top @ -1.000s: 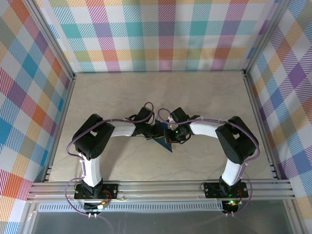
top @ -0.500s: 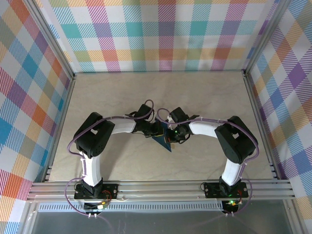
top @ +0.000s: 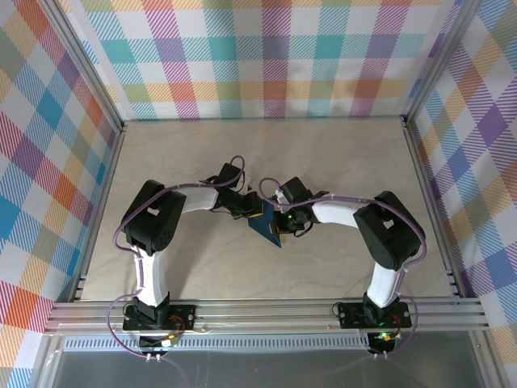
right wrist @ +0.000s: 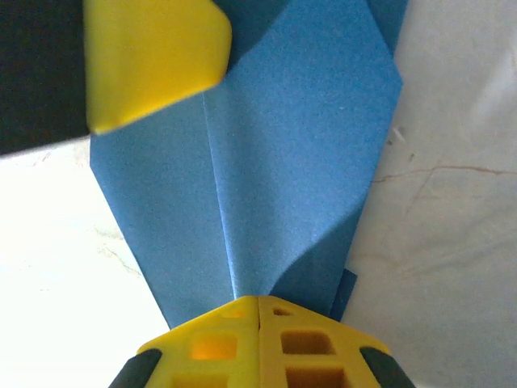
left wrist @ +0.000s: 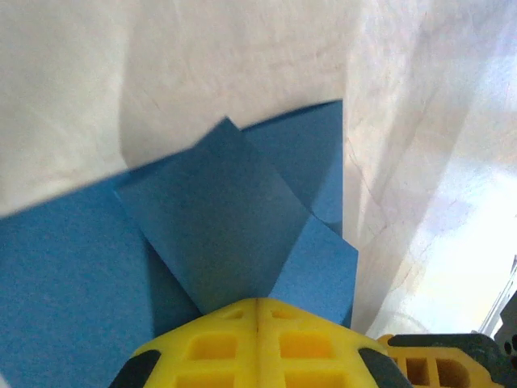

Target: Fold a paper plane with a square sheet of paper (fold left side to right side)

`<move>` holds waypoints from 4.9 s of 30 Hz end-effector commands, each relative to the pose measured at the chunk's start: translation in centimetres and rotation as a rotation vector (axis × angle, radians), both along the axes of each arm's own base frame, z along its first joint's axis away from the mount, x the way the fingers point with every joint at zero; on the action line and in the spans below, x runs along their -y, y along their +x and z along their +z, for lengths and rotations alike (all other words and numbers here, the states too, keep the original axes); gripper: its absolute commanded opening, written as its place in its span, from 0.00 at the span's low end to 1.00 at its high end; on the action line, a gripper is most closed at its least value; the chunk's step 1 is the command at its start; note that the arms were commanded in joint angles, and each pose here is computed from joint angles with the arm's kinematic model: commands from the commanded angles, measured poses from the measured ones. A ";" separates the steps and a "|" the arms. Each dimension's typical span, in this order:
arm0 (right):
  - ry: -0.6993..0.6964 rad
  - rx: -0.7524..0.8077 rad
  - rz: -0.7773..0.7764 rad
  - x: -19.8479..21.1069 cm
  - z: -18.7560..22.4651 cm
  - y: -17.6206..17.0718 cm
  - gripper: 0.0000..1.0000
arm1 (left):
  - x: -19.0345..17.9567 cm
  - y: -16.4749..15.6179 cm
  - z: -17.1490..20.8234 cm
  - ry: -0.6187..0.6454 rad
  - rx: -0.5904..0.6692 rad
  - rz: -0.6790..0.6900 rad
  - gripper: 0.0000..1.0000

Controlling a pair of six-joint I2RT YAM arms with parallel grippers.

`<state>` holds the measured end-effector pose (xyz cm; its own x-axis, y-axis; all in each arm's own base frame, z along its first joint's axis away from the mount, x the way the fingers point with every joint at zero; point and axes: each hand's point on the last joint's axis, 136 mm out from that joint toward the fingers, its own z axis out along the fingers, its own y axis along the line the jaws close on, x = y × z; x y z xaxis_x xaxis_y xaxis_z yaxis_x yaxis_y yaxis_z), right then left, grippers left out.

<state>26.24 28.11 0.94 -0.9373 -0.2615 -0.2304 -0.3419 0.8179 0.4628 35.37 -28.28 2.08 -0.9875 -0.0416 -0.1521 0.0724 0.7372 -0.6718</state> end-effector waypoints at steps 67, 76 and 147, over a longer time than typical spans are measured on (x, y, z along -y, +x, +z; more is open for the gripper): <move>0.246 -0.086 -0.004 -2.4 4.7 -0.9 0.00 | 0.3 -2.0 -3.0 0.106 0.040 -0.076 0.00; 0.203 -0.054 -0.037 -2.5 2.7 1.0 0.00 | 0.2 -2.2 -3.0 0.107 0.038 -0.076 0.00; 0.148 -0.072 -0.030 -0.7 4.6 -1.6 0.00 | -1.0 -0.8 -3.7 0.161 0.039 -0.034 0.00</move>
<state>23.58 27.26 5.32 -0.9595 -0.2110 -0.1865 -0.2800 0.7858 0.5515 35.06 -30.31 2.17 -0.9652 0.0352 -0.2591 0.2000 0.7374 -0.6451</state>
